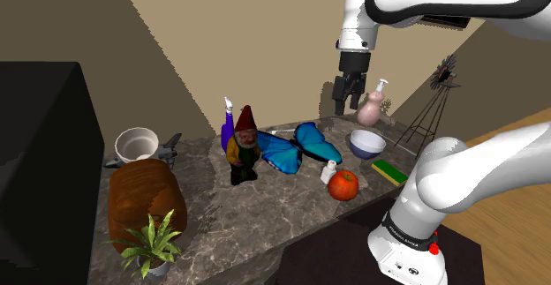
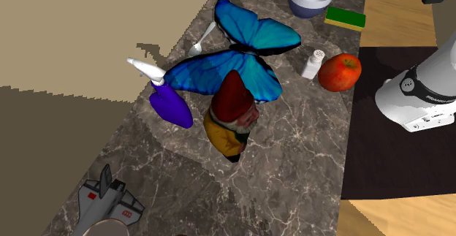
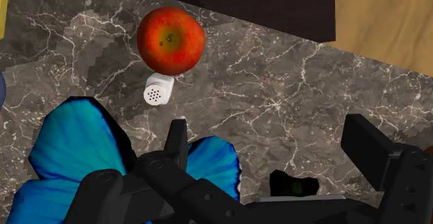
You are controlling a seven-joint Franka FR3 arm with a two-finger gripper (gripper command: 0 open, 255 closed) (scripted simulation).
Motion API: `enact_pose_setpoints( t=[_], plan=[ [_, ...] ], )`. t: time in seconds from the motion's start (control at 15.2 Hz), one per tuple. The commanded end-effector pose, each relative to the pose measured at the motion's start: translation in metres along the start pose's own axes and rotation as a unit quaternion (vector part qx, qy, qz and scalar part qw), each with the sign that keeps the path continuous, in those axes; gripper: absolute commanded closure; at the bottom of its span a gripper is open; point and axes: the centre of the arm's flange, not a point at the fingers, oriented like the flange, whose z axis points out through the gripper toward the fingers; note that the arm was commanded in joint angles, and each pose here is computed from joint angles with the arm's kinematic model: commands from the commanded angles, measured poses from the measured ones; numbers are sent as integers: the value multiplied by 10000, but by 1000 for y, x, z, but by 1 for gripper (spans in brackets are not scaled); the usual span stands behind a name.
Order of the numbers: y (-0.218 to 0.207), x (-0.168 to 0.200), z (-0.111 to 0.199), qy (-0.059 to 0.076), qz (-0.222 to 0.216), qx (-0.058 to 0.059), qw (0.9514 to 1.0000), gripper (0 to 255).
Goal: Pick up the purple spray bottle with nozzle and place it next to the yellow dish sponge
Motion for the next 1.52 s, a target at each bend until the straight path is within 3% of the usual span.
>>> enact_pose_setpoints(
  t=[0.0, 1.45],
  plan=[
    [0, 0, 0, 0, 0, 0, 10000, 0],
    [-76, 262, 23, 579, 649, -89, 9962, 0]
  ],
)
